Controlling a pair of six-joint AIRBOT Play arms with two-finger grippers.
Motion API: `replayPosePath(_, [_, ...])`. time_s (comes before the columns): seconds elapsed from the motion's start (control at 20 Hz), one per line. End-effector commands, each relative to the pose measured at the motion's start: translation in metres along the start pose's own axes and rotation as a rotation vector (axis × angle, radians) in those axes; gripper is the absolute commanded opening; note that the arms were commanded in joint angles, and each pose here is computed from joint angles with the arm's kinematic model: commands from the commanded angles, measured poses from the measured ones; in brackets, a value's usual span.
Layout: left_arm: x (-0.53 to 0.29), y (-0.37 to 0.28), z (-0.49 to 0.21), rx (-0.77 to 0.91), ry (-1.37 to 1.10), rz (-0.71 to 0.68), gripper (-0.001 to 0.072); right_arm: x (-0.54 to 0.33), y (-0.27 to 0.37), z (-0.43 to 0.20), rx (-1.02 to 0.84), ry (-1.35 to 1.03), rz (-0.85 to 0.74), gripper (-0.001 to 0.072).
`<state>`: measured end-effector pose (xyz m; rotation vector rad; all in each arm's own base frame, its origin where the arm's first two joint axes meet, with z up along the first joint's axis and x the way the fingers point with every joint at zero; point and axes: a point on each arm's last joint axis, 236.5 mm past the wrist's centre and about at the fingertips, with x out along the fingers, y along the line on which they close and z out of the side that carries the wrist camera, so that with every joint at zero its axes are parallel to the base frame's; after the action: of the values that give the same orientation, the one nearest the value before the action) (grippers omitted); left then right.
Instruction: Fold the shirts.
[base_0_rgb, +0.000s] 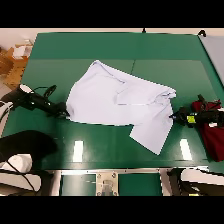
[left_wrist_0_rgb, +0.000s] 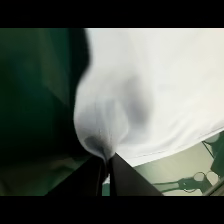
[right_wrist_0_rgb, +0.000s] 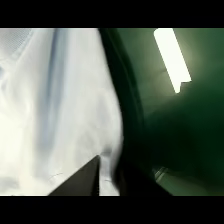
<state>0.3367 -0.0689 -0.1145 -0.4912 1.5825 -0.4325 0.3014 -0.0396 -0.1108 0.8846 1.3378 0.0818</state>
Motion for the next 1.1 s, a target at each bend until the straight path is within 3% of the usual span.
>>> replayPosePath(0.0, [-0.009,-0.01,0.009,0.015,-0.015,-0.025,0.005,0.009,0.013,-0.007,-0.024,0.039,0.058,0.0016])
replayPosePath(0.15, [-0.018,-0.019,0.015,0.032,-0.04,-0.035,0.0025,-0.007,0.047,0.006,-0.069,0.025,0.159,0.0016])
replayPosePath(0.3, [-0.079,-0.062,0.047,0.146,-0.198,-0.049,0.0024,-0.076,0.135,0.044,-0.194,-0.131,0.36,0.0016])
replayPosePath(0.4, [-0.157,-0.124,0.066,0.287,-0.398,-0.081,0.0025,-0.157,0.213,0.062,-0.348,-0.333,0.495,0.0016])
replayPosePath(0.55, [-0.311,-0.256,0.048,0.599,-0.807,-0.159,0.0026,-0.294,0.326,0.031,-0.653,-0.659,0.611,0.0016])
replayPosePath(0.7, [-0.448,-0.36,-0.036,0.881,-1.213,-0.129,0.0025,-0.412,0.399,-0.036,-0.892,-1.045,0.576,0.0016])
replayPosePath(0.85, [-0.521,-0.416,-0.141,1.077,-1.485,-0.022,0.0026,-0.496,0.427,-0.116,-0.994,-1.419,0.5,0.0016])
replayPosePath(1.05, [-0.545,-0.418,-0.197,1.064,-1.617,0.087,0.0026,-0.548,0.421,-0.178,-1.023,-1.778,0.252,0.0016])
